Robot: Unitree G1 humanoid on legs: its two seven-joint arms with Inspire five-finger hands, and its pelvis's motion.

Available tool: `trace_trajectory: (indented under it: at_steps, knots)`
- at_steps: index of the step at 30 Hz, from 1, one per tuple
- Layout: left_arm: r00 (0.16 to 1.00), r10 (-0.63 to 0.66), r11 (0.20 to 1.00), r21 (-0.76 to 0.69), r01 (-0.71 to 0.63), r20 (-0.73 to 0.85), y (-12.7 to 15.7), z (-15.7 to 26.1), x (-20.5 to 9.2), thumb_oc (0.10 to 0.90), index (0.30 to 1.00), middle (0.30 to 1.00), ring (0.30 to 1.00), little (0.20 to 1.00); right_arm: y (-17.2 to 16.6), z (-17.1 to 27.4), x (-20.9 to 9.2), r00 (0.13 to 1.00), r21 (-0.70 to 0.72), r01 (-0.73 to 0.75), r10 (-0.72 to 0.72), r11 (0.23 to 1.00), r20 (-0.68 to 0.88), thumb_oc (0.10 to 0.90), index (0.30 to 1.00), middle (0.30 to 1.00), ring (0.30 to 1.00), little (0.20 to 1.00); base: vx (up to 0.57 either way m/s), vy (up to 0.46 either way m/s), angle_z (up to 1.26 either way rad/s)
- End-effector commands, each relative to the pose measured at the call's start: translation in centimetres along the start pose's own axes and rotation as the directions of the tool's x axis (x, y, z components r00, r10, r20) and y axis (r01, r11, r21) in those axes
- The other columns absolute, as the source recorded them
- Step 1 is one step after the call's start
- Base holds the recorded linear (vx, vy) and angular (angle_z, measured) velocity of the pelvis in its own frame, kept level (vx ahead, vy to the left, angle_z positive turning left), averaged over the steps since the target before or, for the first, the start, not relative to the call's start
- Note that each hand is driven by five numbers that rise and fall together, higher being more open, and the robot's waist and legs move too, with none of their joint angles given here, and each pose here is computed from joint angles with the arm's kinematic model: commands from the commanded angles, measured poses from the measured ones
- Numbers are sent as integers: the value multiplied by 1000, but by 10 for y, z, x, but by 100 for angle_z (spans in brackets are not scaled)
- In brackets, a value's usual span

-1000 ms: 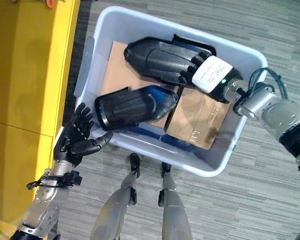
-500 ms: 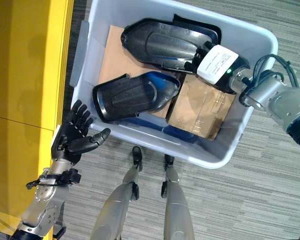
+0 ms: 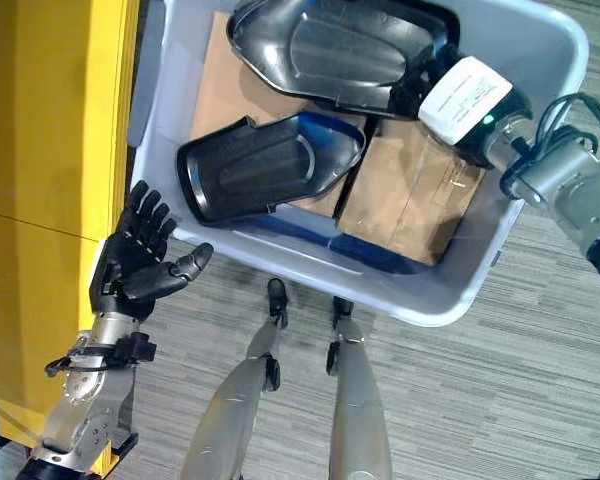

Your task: Move parts from the plastic box to the shelf.

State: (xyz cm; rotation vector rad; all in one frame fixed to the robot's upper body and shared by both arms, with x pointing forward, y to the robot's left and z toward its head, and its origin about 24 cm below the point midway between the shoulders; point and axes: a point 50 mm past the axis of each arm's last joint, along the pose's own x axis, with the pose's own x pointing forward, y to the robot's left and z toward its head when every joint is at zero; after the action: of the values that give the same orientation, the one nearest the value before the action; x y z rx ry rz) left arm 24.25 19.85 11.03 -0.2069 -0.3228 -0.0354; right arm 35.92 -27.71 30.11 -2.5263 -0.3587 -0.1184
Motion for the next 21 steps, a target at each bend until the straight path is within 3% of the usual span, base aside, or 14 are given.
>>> trace_trajectory:
  at_steps: [1,10,21]
  knots:
    - [997,-11,1000,-22,12,71,-5,14,-9,900,1000,1000,1000,1000,26,-33,-18,977,-82,-197,189,977,-100,400,300,300,300,300,0,0,0]
    - [997,2,999,-51,2,82,-10,13,-6,900,1000,1000,1000,1000,28,-15,-16,982,-52,-187,185,981,-46,400,300,300,300,300,0,4,2]
    - [997,-6,998,-56,10,74,-15,11,-2,900,1000,1000,1000,1000,38,19,-22,987,112,-159,156,981,31,400,300,300,300,300,-9,4,2]
